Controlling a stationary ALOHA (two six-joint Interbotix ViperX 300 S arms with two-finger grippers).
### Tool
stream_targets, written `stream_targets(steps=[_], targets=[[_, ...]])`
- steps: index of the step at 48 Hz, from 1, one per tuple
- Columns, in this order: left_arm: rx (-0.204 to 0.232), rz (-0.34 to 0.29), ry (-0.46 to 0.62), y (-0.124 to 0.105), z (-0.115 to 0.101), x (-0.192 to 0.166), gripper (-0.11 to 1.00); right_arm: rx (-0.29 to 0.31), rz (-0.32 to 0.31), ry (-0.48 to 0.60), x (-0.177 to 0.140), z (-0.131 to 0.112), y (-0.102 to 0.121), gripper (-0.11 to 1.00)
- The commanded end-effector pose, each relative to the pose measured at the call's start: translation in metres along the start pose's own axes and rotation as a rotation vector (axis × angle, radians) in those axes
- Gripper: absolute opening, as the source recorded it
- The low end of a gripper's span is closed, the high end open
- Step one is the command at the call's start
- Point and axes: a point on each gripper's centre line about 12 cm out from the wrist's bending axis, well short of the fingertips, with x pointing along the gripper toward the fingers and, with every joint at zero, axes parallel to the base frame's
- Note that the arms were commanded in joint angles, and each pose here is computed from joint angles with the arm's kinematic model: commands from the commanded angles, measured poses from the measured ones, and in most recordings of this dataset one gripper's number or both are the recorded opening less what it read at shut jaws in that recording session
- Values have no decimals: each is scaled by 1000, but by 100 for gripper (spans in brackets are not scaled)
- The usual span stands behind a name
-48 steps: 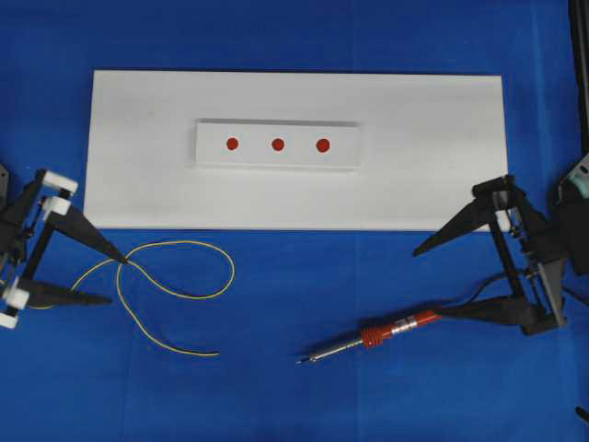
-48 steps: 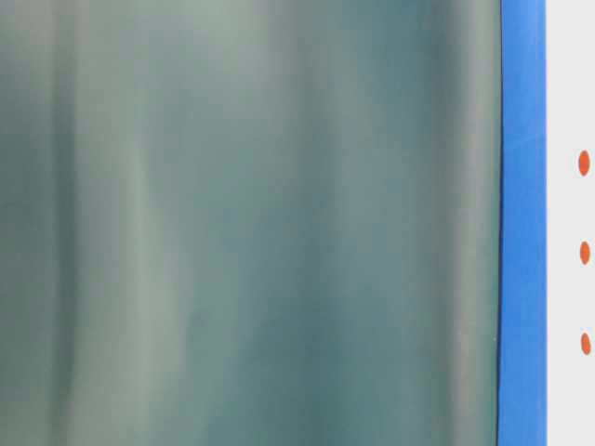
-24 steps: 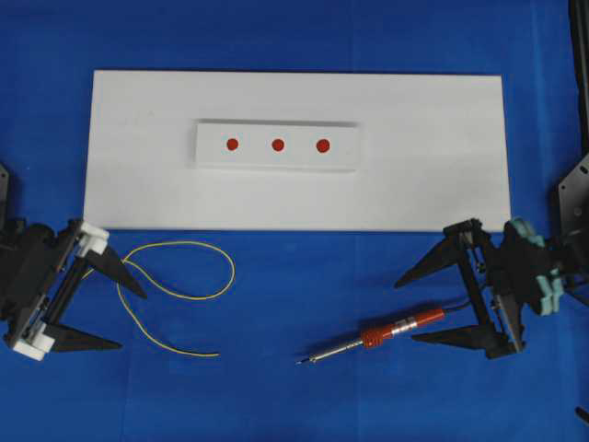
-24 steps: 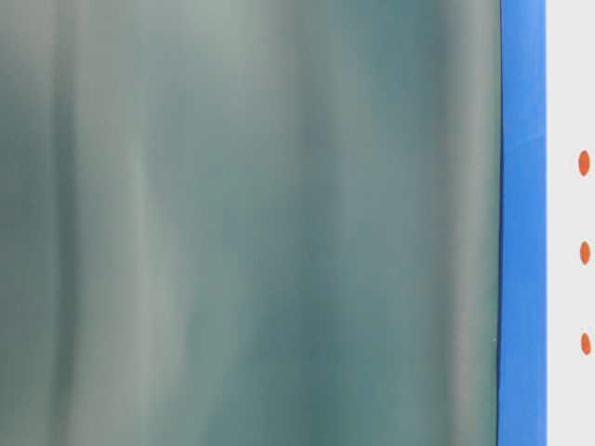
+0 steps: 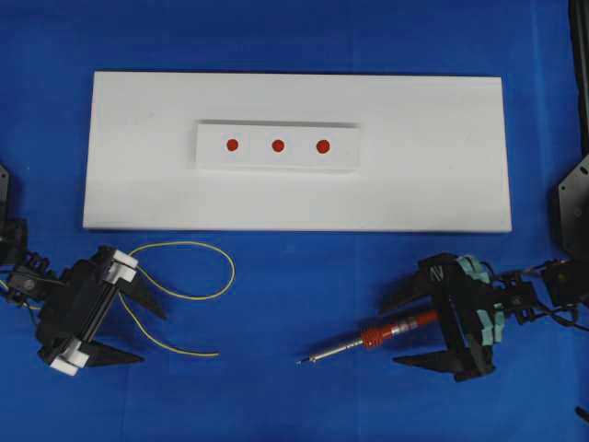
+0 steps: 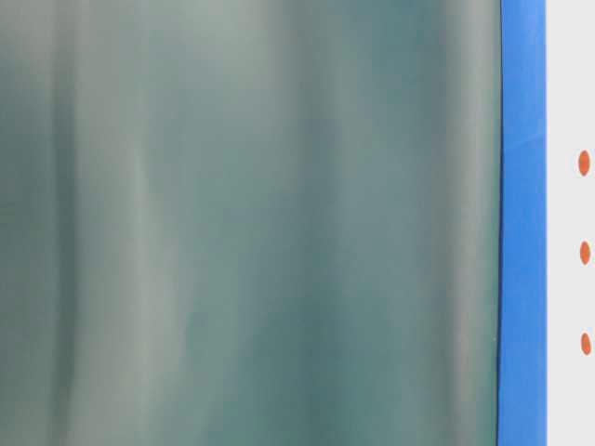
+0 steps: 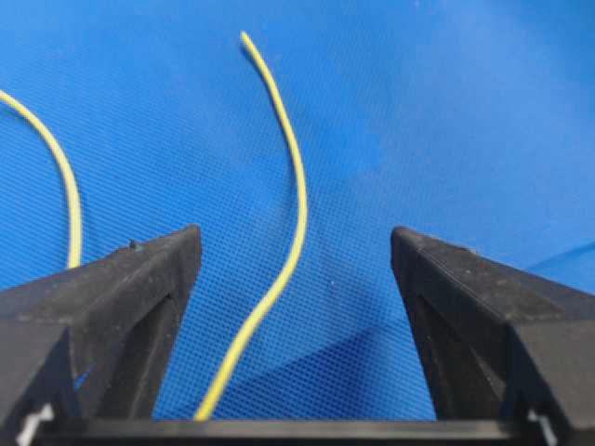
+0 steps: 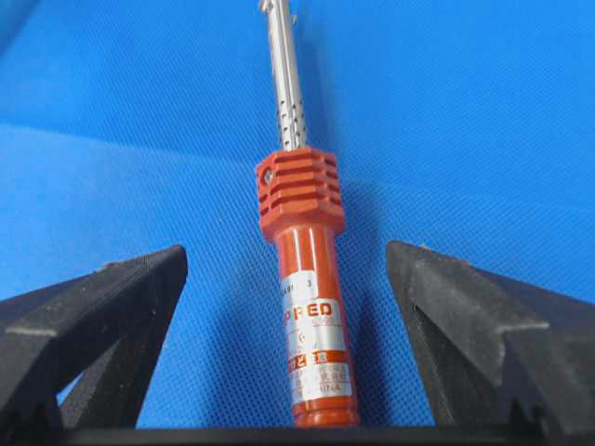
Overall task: Touch the tip of the soldering iron to the tip of the solder at the mark.
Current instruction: 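Close left gripper on yellow wire, right gripper on red iron handle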
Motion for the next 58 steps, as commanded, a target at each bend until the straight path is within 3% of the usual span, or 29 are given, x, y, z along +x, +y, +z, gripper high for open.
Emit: stream_targets(steps=[1,6,10,18,22,24,41,49,58], targets=[[2,-3,-15,-1,2,5,76,5,2,-23,3,2,1,89],[10,-5,-7,-1,-1,4,68,3,-10,-6,1,-3,-2,81],[27,-4,-10,-1,0,4,54,-7,-16,9,-2,-7,-5,71],[63,-4,-14,-1,2,5,16,-28,-26,29,-4,-14,-9,33],[67,1,-14,0,2,6,3,-35,-26,25,-3,-16,-9,14],[66,3,-17,1,4,7,3,-35,-24,21,-3,-15,-9,8],[41,15,1,3,20,12,3,-21,-10,-18,-8,-2,-6,7],[37,18,13,1,49,3,3,-3,4,-38,-22,23,-1,7],[15,31,33,1,89,-14,3,4,11,11,-36,61,7,7]])
